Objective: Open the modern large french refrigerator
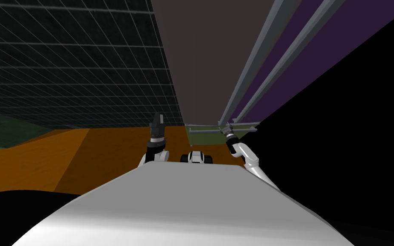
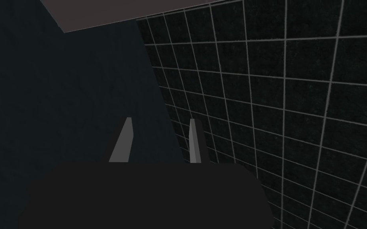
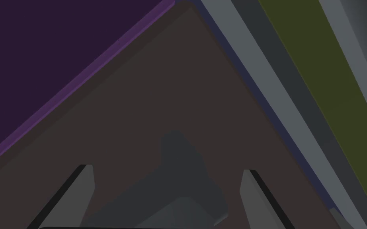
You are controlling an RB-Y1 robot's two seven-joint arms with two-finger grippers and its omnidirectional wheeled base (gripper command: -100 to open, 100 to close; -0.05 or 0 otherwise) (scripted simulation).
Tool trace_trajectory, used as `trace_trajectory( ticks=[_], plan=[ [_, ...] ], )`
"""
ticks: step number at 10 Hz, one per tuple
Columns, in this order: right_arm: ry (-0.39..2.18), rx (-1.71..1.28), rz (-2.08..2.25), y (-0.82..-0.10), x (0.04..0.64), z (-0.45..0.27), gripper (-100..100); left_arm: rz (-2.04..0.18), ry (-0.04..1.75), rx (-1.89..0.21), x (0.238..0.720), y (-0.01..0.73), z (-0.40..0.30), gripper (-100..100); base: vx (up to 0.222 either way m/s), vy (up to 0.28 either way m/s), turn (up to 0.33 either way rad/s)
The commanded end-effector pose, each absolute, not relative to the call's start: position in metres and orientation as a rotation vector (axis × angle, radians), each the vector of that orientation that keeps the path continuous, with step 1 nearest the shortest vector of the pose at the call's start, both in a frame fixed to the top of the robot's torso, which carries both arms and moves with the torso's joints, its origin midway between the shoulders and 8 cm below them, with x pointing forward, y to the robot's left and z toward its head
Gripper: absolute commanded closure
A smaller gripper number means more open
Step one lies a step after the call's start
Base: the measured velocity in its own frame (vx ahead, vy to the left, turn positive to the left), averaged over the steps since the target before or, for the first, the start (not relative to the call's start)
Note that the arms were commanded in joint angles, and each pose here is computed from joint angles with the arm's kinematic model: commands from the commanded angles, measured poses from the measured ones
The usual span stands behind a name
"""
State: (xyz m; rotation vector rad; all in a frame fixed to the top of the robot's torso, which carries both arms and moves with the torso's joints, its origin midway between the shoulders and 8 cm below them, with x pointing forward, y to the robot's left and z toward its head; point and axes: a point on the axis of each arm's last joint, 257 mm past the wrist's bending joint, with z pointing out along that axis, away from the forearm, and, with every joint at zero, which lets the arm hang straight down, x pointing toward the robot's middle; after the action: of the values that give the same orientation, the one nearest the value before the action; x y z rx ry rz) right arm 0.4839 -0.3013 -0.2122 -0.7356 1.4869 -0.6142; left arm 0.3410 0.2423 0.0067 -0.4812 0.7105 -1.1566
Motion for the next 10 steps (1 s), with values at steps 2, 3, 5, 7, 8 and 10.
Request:
trace_trajectory(
  ticks=[2,3,5,7,8,10],
  plan=[
    [1.51,-0.702,-0.647,-0.315,0.482,-0.213,100,-1.157,0.71,-0.481,0.341,0.242,0.007,0,-0.059,0.188,-0.157],
    [1.52,-0.683,-0.664,-0.323,0.481,-0.213,100,-1.157,0.71,-0.481,0.341,0.242,0.007,0,-0.104,0.166,-0.102],
    [1.54,-0.647,-0.699,-0.338,0.479,-0.212,100,-1.157,0.71,-0.481,0.341,0.242,0.007,0,-0.119,0.224,-0.122],
    [1.559,-0.61,-0.734,-0.352,0.476,-0.211,100,-1.157,0.71,-0.481,0.341,0.242,0.007,0,-0.113,0.213,-0.141],
    [1.569,-0.591,-0.752,-0.36,0.474,-0.21,100,-1.157,0.71,-0.481,0.341,0.242,0.007,0,-0.128,0.223,-0.118],
    [1.588,-0.554,-0.787,-0.375,0.47,-0.21,100,-1.157,0.71,-0.481,0.341,0.242,0.007,0,-0.116,0.226,-0.116]
  ],
)
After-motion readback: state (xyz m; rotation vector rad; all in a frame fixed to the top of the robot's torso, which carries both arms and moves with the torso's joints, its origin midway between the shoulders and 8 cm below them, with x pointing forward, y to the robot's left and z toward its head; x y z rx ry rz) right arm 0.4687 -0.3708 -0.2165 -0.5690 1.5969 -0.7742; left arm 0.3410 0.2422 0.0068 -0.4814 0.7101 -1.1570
